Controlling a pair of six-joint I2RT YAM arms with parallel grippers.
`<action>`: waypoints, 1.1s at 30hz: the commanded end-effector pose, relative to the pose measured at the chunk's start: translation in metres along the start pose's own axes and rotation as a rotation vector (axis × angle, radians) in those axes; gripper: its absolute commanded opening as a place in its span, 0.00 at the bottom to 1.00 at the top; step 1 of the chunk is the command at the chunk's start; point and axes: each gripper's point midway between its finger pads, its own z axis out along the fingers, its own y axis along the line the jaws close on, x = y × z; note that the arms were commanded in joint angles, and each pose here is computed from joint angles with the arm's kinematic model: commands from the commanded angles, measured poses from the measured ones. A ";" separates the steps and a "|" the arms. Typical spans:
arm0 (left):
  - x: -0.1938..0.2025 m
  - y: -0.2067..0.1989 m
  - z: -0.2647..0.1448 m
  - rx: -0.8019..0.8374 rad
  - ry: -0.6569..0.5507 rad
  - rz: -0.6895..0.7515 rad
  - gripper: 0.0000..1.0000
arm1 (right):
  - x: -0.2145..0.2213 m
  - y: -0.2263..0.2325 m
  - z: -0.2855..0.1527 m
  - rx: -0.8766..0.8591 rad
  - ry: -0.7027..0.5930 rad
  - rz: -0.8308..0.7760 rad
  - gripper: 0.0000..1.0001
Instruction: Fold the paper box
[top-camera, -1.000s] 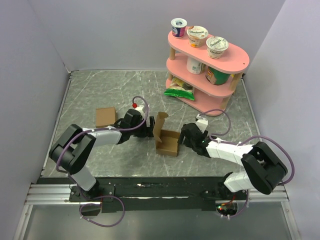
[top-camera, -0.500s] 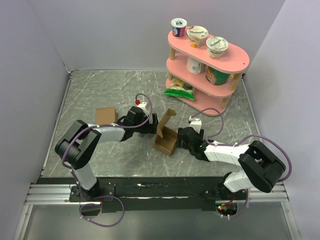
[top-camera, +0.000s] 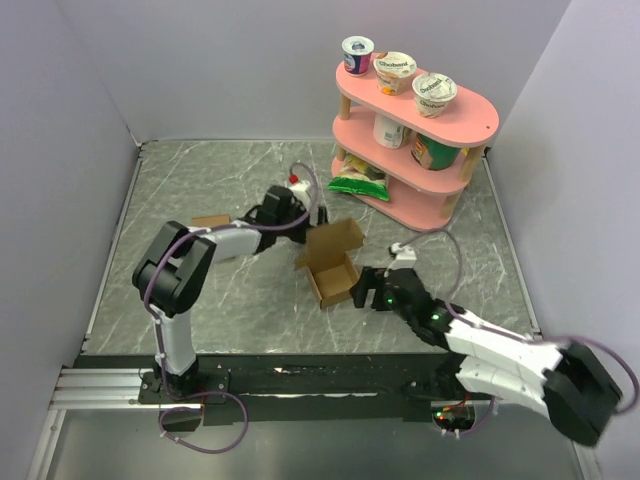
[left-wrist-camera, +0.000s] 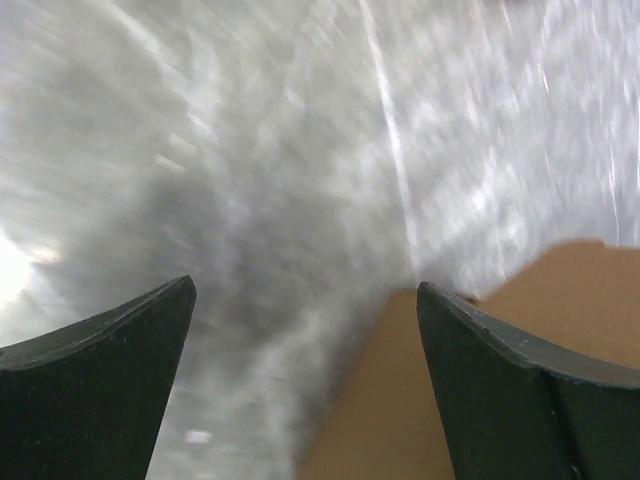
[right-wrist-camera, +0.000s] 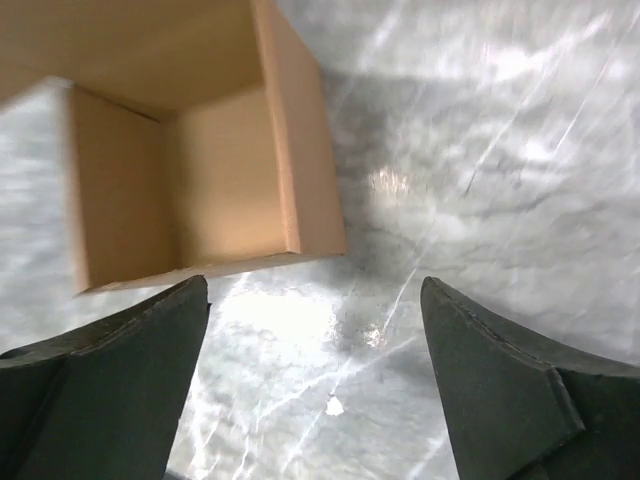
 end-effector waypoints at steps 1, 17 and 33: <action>-0.077 0.049 -0.033 -0.072 -0.155 -0.004 0.99 | -0.047 0.022 -0.026 -0.183 -0.168 -0.074 0.98; -0.057 0.024 -0.167 -0.138 -0.434 -0.070 0.99 | -0.135 0.026 -0.001 -0.348 -0.372 -0.413 0.90; 0.020 -0.050 -0.175 0.256 -0.365 0.155 0.96 | -0.161 0.039 0.031 -0.440 -0.466 -0.553 0.87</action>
